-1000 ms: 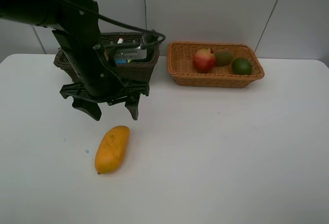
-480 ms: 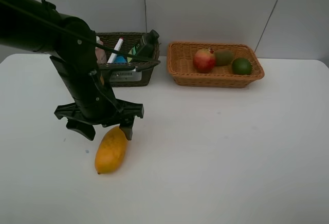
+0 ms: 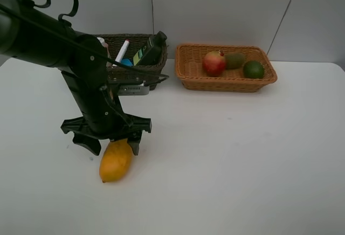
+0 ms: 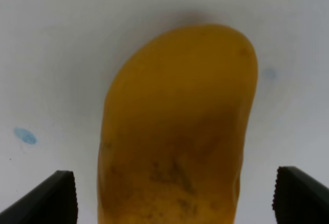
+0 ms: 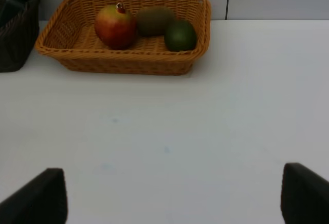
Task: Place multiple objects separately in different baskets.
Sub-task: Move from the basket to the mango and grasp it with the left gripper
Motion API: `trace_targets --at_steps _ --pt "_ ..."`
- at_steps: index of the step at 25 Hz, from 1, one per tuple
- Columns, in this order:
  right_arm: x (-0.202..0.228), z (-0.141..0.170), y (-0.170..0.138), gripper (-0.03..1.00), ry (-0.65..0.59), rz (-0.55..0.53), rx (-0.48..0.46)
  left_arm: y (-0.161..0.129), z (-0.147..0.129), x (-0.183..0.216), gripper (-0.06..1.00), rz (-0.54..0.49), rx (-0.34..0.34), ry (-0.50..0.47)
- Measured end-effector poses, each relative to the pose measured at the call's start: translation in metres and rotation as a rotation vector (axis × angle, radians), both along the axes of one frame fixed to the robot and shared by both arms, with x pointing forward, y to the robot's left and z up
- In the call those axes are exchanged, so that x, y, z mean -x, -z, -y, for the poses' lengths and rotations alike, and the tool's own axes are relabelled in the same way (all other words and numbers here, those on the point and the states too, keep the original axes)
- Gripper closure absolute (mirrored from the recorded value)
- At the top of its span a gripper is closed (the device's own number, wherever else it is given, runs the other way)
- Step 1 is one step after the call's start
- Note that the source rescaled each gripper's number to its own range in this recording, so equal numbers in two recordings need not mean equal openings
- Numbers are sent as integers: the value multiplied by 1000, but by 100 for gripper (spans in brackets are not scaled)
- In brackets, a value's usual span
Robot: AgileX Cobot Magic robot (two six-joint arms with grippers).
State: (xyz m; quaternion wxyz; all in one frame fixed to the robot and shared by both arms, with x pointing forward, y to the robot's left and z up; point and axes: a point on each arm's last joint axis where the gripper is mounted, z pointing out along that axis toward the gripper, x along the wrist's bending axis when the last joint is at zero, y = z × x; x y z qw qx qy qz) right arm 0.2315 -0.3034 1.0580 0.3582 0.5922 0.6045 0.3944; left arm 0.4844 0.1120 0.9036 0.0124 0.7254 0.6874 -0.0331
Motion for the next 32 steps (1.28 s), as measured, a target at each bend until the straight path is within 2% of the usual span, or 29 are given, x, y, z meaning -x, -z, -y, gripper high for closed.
trace_targets --at_steps 8,19,32 --pt "0 0 0 -3 0 0 0 19 0 0 -5 -48 -34 -1" --pt "0 0 0 -3 0 0 0 30 0 0 -5 -62 -45 4" --pt "0 0 0 -3 0 0 0 31 3 -2 -5 -46 -22 -11"
